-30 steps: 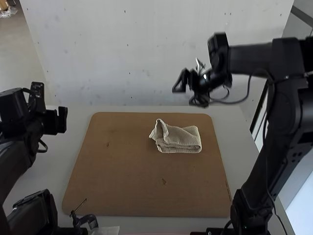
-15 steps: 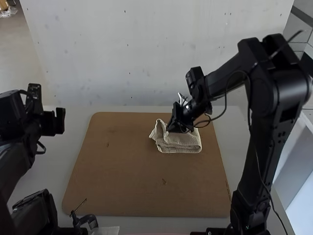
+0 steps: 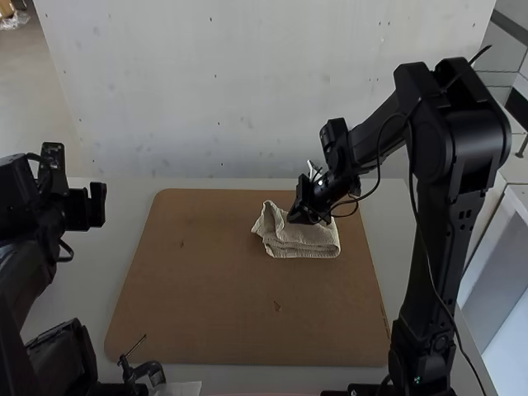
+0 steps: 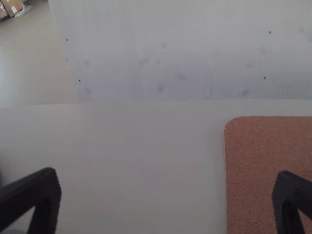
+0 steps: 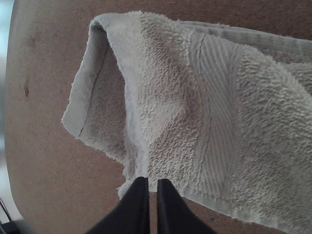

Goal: Fold the towel.

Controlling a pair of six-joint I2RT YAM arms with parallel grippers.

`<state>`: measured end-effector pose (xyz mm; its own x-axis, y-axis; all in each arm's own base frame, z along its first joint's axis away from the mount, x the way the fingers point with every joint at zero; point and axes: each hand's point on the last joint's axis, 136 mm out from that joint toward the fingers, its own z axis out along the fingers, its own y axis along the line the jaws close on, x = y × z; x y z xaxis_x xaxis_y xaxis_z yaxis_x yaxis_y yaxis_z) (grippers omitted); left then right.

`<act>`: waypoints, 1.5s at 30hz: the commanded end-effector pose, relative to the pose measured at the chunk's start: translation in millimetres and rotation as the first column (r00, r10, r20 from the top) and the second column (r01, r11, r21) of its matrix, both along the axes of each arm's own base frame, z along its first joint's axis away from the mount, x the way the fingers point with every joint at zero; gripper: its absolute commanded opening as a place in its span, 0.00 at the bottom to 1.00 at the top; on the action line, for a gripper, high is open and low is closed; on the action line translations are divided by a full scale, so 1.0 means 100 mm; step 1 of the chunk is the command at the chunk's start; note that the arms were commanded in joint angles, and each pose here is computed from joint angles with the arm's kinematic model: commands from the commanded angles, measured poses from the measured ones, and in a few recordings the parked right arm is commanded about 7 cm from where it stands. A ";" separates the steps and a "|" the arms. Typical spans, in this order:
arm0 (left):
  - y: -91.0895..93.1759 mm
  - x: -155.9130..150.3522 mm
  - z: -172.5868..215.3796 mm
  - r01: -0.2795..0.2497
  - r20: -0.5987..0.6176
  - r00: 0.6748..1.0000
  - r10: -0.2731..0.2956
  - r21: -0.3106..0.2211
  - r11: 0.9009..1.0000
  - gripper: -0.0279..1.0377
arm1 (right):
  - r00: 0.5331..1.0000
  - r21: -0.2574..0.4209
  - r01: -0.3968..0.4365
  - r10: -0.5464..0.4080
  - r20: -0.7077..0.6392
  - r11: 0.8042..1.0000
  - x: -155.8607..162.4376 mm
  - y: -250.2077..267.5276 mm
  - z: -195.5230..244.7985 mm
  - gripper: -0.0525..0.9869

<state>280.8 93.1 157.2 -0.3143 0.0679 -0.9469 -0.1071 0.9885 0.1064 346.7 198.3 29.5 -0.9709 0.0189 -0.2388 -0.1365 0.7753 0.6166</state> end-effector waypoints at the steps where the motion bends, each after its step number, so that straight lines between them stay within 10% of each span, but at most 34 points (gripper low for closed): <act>1: -0.01 0.00 0.01 0.008 0.009 1.000 -0.008 -0.008 1.000 0.94 | 1.000 0.003 0.001 -0.001 0.017 1.000 0.02 -0.09 0.01 0.08; 45: -0.02 0.00 -0.11 0.015 -0.017 1.000 -0.015 -0.029 0.999 0.94 | 0.989 0.003 -0.129 0.129 -0.074 0.992 -0.05 0.70 -0.46 0.08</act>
